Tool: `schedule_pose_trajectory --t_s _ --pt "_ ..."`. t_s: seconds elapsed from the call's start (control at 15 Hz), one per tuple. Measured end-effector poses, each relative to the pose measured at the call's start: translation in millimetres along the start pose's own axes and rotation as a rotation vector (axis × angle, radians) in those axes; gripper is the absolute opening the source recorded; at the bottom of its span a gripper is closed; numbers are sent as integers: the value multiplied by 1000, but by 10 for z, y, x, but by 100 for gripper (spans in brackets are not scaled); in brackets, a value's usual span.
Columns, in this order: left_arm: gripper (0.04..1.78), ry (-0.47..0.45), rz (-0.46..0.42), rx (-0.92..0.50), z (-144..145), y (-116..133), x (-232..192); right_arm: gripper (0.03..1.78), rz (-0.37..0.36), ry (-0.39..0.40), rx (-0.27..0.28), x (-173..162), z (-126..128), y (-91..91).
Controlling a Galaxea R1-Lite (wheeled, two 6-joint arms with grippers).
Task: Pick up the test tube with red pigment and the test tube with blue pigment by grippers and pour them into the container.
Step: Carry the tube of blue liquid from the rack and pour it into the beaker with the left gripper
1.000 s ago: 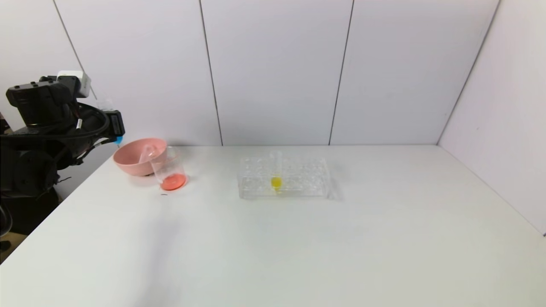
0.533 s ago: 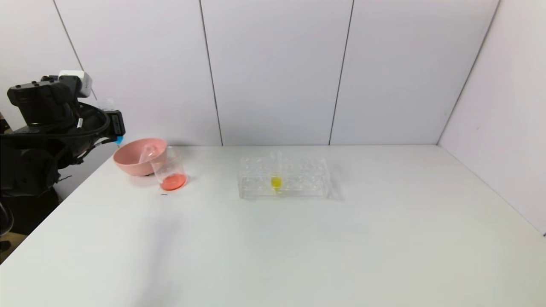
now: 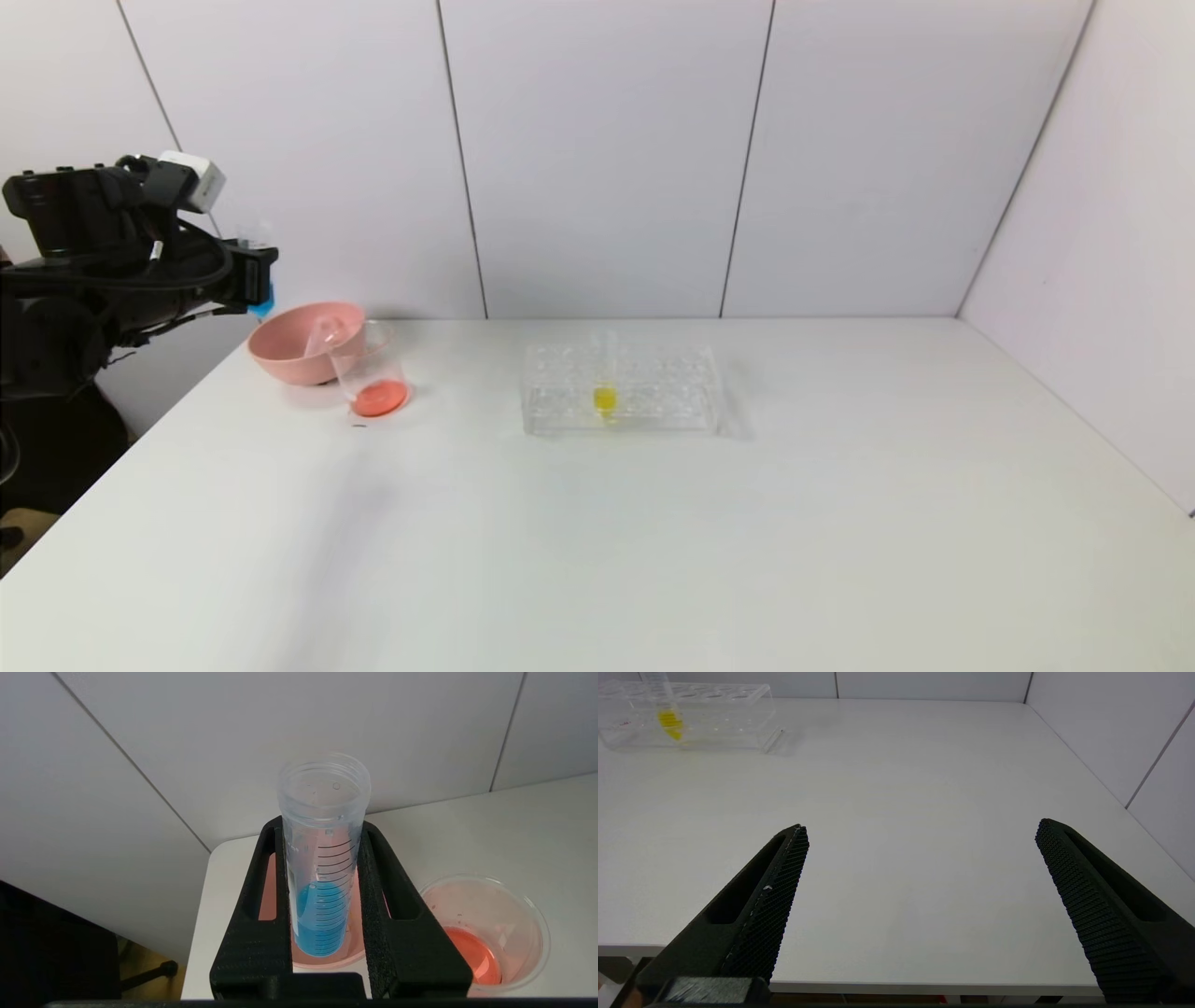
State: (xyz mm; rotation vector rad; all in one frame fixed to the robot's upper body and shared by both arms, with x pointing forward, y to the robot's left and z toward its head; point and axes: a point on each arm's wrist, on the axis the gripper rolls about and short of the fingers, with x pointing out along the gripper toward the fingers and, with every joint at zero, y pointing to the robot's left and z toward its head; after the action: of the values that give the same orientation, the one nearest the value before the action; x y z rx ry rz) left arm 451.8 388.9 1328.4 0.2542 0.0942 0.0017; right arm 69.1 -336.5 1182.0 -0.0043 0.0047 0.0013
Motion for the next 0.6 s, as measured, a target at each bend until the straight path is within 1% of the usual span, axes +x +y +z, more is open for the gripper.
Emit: schedule_pose_trajectory --t_s 0.13,0.33,0.53,0.6 --pt "44 -4 -60 54 28 77 3 177 0 0 0 0 0 0" --pt "44 -38 -134 64 90 110 19 177 0 0 0 0 0 0" --pt "44 -39 -262 57 92 182 30 177 0 0 0 0 0 0" --pt "44 -58 -305 76 93 228 45 177 0 0 0 0 0 0"
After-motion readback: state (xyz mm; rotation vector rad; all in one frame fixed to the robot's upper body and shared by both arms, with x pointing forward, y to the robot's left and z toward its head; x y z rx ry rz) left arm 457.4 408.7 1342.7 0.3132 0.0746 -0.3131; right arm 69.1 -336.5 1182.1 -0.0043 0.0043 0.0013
